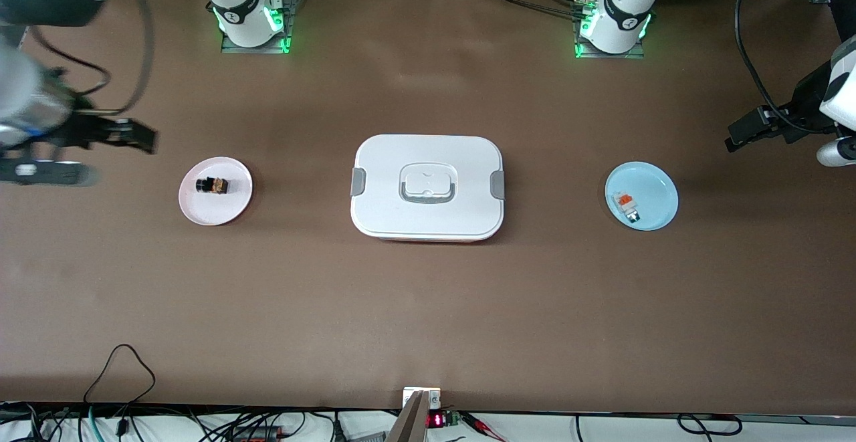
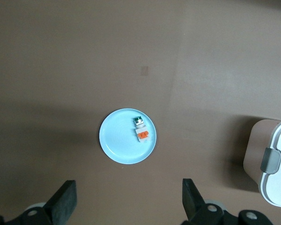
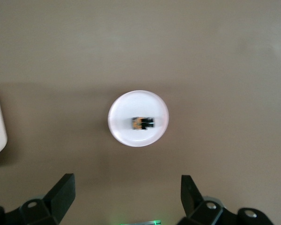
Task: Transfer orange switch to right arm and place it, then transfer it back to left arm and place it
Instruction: 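Open the right gripper and raise it off the switch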
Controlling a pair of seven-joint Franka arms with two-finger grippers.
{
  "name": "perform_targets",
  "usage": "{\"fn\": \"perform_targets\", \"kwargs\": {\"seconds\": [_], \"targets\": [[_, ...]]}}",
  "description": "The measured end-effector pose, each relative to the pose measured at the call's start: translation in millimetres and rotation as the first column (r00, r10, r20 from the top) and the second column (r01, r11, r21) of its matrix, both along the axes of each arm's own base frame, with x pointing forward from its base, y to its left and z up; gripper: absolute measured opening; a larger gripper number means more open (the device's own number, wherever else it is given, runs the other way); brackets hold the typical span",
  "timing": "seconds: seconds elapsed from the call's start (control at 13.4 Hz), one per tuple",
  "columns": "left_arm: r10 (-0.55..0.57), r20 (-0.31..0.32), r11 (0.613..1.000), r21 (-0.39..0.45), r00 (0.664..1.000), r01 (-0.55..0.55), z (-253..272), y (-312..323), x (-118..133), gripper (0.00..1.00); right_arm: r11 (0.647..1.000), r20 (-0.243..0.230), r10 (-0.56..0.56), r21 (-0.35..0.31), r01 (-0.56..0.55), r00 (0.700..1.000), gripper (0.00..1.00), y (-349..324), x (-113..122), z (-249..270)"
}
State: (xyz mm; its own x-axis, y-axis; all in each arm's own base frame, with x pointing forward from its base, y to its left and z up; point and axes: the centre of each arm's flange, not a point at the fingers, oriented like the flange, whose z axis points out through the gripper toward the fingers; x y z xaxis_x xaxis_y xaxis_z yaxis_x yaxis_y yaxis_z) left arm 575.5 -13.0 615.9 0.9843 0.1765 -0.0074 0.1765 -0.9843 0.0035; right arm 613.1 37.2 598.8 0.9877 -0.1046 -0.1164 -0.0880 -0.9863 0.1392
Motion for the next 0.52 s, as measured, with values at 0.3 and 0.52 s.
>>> {"fn": "perform_targets", "kwargs": {"seconds": [0.3,0.52], "targets": [[0.0,0.0,1.0,0.0,1.0,0.0,0.0,0.0,0.0,0.99,0.998,0.029,-0.062,0.011,0.061,0.998,1.0,-62.0,5.2,1.5],[0.0,0.0,1.0,0.0,1.0,0.0,0.0,0.0,0.0,0.99,0.998,0.027,-0.002,0.066,0.0,1.0,1.0,-85.7,5.4,-2.5]]}}
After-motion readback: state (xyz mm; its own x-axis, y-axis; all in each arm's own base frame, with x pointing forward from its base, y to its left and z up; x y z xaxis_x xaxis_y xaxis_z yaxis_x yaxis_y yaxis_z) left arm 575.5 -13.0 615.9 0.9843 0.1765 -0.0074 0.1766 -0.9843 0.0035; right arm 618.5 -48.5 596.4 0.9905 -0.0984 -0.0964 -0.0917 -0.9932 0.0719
